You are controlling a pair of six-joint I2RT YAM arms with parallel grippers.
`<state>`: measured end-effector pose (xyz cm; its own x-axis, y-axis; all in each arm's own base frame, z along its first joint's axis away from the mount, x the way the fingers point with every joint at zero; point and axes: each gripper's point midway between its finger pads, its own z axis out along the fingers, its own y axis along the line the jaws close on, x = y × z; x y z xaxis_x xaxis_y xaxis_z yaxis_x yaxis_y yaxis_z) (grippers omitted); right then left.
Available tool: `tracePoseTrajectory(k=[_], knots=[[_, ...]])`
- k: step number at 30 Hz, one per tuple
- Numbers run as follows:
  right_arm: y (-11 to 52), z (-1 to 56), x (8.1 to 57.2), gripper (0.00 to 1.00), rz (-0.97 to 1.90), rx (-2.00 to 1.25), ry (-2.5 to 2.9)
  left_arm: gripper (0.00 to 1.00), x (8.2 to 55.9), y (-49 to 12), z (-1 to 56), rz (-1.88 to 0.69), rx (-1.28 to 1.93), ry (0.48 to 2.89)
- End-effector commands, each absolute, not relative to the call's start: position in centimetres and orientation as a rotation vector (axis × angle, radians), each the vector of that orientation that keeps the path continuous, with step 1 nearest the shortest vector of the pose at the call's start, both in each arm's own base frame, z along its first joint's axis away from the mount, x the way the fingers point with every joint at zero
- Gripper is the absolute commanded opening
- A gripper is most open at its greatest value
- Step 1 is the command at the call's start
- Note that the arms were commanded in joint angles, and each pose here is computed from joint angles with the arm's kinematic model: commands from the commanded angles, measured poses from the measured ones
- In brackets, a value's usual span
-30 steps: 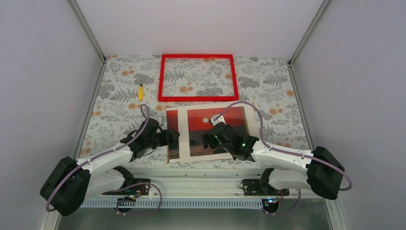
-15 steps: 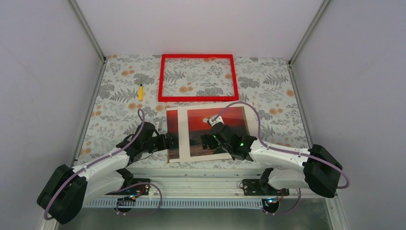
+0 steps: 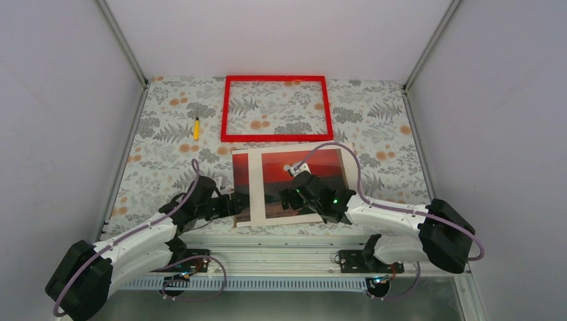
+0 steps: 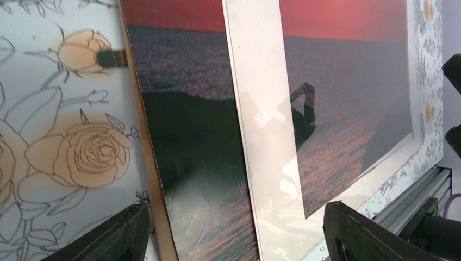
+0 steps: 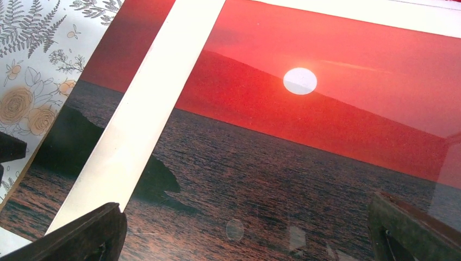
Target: Take the photo out of the frame
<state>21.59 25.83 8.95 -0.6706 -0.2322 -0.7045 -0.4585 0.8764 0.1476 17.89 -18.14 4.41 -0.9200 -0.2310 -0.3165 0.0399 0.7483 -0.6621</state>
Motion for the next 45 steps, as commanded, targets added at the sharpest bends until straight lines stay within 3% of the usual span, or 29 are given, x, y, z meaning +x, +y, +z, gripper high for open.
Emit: tracePoseTrajectory(k=[1,11,25,45], knots=[[26.6,10.0,22.0,1.0,0.432,-0.486,2.285,0.8,16.8,-18.4,3.9,-1.008,-0.139,2.596],[26.5,9.7,22.0,1.0,0.424,-0.488,2.29,0.78,16.1,-17.9,4.5,-0.945,-0.164,2.601],[26.7,9.5,21.9,1.0,0.432,-0.494,2.295,0.78,14.8,-19.4,5.6,-1.084,-0.119,2.582],[26.6,9.5,21.9,1.0,0.433,-0.492,2.298,0.77,14.0,-19.9,3.4,-1.11,-0.14,2.638]])
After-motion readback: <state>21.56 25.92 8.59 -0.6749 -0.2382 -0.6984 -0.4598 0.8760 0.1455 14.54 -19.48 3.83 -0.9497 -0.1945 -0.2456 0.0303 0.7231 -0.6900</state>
